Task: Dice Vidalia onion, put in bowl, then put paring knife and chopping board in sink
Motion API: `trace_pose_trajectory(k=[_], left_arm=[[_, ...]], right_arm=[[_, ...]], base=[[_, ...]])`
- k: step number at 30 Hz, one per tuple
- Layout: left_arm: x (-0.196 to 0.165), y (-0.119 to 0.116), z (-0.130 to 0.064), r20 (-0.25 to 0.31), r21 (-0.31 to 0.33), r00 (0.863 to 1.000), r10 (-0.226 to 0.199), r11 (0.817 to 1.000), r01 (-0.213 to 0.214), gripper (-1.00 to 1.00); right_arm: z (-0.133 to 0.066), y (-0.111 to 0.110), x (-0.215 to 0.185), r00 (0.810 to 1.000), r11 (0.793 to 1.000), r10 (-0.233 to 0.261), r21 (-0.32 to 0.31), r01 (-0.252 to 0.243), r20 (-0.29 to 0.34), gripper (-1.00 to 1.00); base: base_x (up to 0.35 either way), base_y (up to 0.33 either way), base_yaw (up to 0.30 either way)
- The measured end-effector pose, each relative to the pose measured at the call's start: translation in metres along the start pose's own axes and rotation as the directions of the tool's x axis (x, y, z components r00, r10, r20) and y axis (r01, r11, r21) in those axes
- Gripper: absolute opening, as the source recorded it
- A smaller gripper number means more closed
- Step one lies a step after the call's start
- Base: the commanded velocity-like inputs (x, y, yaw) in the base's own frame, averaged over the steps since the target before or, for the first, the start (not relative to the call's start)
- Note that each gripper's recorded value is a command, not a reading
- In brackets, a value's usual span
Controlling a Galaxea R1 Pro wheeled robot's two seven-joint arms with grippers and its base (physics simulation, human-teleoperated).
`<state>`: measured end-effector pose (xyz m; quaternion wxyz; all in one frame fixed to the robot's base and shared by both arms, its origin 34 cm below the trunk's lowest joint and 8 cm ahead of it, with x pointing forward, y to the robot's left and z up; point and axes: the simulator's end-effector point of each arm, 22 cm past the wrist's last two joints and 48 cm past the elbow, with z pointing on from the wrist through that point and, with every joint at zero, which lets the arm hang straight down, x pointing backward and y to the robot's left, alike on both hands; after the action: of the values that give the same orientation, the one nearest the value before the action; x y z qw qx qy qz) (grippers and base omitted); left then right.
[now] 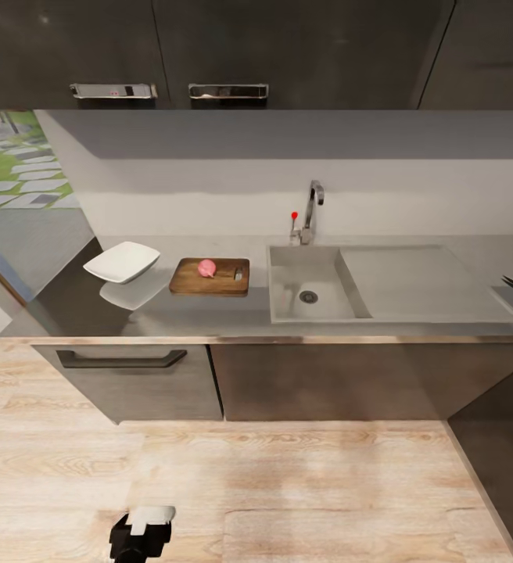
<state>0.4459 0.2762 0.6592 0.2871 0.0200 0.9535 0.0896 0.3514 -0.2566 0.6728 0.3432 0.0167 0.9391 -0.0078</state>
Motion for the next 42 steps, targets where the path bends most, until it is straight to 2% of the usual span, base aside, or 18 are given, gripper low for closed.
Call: trace_pose_trajectory(k=[2,3,6,16,42], left_arm=[[0.007,0.001,0.002,-0.018,0.021,1.000,-0.013,1.000,0.014,1.00],[0.018,0.005,0.005,-0.044,0.027,0.999,-0.030,0.999,0.032,1.00],[0.022,0.009,0.006,-0.053,0.017,0.998,-0.036,0.999,0.037,1.00],[0.021,0.022,0.007,-0.050,-0.014,0.998,-0.031,0.999,0.030,1.00],[0.003,0.021,0.004,-0.012,-0.013,0.999,-0.036,0.999,0.036,1.00]], right_arm=[[0.001,-0.013,-0.003,1.000,0.999,0.019,0.034,-0.019,0.006,1.00],[0.001,-0.027,-0.005,0.999,0.997,0.038,0.067,-0.039,0.012,1.00],[0.002,-0.032,-0.007,0.999,0.996,0.045,0.080,-0.046,0.018,1.00],[0.002,-0.031,-0.013,0.998,0.996,0.046,0.078,-0.048,0.032,1.00],[0.002,-0.029,-0.030,0.996,0.996,0.045,0.070,-0.050,0.073,1.00]], base=[[0.000,0.000,0.000],[0.000,0.000,0.000],[0.000,0.000,0.000],[0.000,0.000,0.000],[0.000,0.000,0.000]])
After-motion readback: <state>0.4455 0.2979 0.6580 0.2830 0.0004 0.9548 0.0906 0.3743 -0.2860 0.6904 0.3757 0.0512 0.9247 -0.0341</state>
